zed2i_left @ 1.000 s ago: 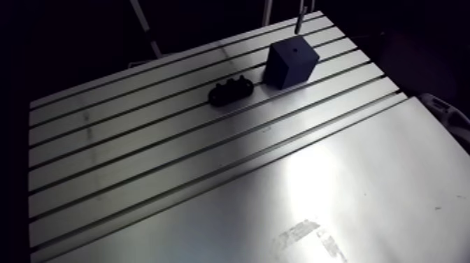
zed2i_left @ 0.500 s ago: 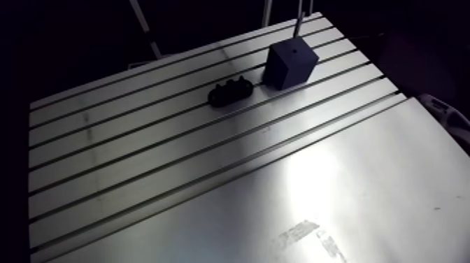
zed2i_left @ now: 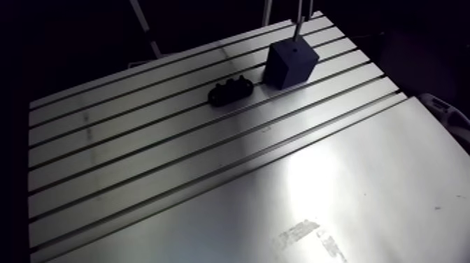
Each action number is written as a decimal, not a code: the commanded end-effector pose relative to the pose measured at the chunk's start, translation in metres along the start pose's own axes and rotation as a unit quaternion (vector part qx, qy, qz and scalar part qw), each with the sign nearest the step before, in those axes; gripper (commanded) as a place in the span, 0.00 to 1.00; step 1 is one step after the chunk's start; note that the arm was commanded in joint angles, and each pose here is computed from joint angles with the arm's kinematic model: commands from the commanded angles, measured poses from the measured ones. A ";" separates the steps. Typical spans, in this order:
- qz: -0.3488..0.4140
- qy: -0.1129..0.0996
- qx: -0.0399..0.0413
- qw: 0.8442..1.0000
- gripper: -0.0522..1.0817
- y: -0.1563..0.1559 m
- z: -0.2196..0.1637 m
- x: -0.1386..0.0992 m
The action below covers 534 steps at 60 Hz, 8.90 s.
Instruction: Pick up the M10 bolt and insert it into the hole until fully seated.
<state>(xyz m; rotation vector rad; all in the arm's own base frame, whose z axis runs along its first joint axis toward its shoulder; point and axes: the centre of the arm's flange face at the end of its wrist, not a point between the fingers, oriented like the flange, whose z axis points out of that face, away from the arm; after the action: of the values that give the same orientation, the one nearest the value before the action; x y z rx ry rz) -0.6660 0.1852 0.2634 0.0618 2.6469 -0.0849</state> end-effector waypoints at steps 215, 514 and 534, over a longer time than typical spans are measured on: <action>0.004 -0.006 0.005 1.000 1.00 0.008 0.017 0.001; 0.001 -0.002 0.002 1.000 1.00 0.004 0.019 0.006; 0.001 -0.003 0.003 1.000 1.00 0.005 0.020 0.005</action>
<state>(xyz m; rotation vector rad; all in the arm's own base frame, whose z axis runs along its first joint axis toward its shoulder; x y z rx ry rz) -0.6616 0.1885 0.2437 0.0655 2.6411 -0.0921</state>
